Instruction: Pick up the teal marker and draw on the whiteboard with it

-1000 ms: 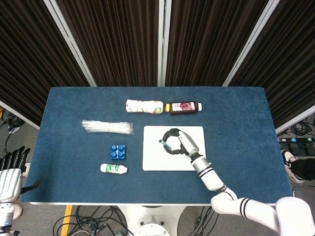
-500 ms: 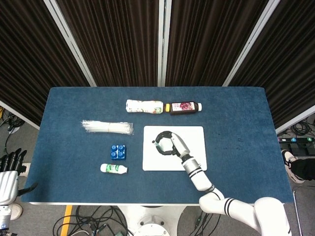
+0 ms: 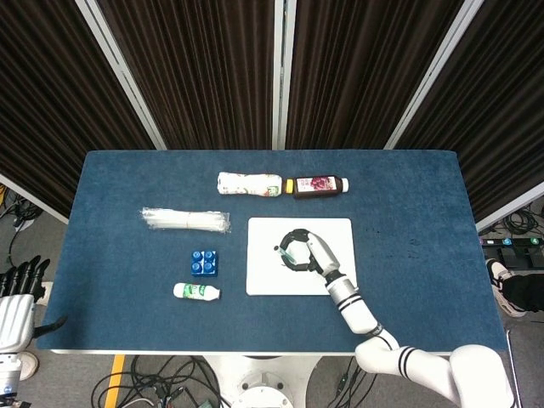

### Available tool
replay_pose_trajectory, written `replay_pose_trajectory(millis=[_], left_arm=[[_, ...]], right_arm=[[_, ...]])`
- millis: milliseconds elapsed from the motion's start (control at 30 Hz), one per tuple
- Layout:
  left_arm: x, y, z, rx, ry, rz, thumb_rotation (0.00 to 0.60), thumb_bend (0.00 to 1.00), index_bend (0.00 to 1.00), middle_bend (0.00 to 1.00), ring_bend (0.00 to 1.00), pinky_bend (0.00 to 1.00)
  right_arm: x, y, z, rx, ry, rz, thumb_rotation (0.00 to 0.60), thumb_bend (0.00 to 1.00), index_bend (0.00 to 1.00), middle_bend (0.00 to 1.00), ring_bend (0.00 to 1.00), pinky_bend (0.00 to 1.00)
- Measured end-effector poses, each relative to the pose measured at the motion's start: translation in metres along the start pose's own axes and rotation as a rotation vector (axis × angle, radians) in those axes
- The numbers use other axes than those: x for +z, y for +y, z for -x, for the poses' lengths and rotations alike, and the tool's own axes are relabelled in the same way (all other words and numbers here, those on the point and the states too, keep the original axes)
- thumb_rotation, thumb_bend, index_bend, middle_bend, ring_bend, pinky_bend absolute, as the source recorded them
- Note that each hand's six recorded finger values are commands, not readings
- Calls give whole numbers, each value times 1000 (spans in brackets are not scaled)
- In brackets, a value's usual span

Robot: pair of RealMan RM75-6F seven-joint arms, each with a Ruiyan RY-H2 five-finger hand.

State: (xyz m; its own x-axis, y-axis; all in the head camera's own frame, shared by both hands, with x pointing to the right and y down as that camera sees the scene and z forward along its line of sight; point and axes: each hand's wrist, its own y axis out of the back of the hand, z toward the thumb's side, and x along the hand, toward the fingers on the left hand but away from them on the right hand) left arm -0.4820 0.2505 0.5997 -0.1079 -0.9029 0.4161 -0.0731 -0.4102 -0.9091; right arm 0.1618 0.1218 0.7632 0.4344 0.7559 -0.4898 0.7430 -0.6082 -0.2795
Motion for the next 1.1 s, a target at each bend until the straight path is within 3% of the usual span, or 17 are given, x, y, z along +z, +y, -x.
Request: replay_pose_trajectory(millis=[233, 600, 900, 1100], left_arm=[[-2, 0, 2, 0, 9, 4, 600, 0, 7, 0, 0, 0], [-4, -1, 4, -1, 15, 8, 600, 0, 7, 0, 0, 0], [0, -2, 1, 7, -4, 14, 600, 0, 7, 0, 0, 0], [6, 0, -2, 16, -26, 13, 600, 0, 7, 0, 0, 0]], right_arm=[[15, -12, -2, 38, 28, 3, 600, 465, 625, 562, 332, 153], [16, -29, 11, 56, 21, -16, 600, 473, 625, 562, 333, 153], [-8, 12, -18, -14, -32, -59, 600, 519, 625, 566, 332, 154], [7, 38, -43, -45, 29, -30, 600, 517, 625, 566, 332, 154]])
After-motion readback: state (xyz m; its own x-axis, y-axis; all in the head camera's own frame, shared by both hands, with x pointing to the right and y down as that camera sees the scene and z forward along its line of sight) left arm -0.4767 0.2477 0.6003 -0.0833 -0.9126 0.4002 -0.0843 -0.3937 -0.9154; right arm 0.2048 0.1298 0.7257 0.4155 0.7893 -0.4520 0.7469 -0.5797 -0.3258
